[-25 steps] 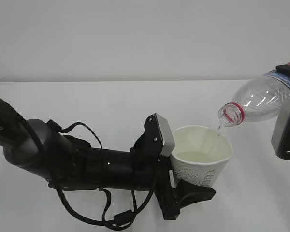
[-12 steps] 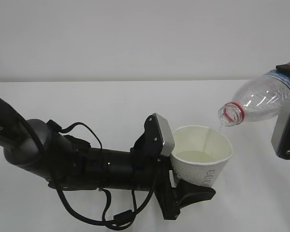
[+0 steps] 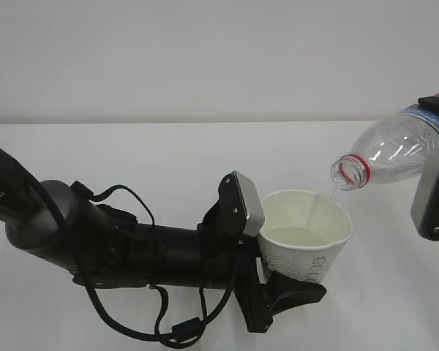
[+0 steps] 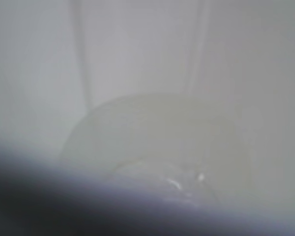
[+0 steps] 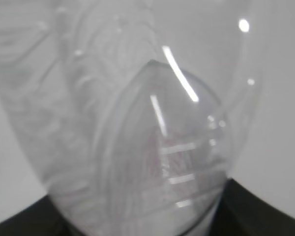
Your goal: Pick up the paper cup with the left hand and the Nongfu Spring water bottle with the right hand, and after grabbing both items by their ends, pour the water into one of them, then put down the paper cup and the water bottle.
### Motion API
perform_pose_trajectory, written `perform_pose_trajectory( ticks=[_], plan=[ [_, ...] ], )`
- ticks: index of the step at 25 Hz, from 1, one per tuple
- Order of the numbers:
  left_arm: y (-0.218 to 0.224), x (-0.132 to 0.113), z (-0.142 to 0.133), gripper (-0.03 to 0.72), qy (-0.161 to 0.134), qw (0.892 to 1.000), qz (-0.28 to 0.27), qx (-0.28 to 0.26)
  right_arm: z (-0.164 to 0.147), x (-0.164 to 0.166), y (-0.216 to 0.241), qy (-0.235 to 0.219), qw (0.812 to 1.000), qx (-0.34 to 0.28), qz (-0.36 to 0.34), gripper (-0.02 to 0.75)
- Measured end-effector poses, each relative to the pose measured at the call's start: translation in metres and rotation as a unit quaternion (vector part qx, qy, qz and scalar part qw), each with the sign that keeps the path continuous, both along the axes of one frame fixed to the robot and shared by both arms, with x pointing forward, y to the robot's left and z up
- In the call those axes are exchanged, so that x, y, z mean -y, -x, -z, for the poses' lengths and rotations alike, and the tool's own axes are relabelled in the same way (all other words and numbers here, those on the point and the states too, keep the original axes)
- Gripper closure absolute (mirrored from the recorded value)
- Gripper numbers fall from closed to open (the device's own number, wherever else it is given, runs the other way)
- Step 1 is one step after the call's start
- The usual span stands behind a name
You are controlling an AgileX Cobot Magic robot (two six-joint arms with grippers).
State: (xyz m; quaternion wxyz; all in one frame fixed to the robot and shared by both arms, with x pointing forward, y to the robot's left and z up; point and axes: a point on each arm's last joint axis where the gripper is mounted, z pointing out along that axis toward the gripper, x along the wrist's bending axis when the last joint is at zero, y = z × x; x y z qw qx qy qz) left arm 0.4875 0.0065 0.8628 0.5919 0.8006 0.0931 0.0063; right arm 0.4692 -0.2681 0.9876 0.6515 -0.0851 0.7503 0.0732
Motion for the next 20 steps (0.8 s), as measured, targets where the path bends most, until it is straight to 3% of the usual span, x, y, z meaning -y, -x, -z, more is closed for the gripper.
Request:
perform_pose_trajectory(
  ticks=[20],
  plan=[
    [0.0000, 0.0000, 0.0000, 0.176, 0.000, 1.000, 0.000, 0.000, 0.0000, 0.0000, 0.0000, 0.004, 1.000, 0.001, -0.001, 0.333]
  ],
)
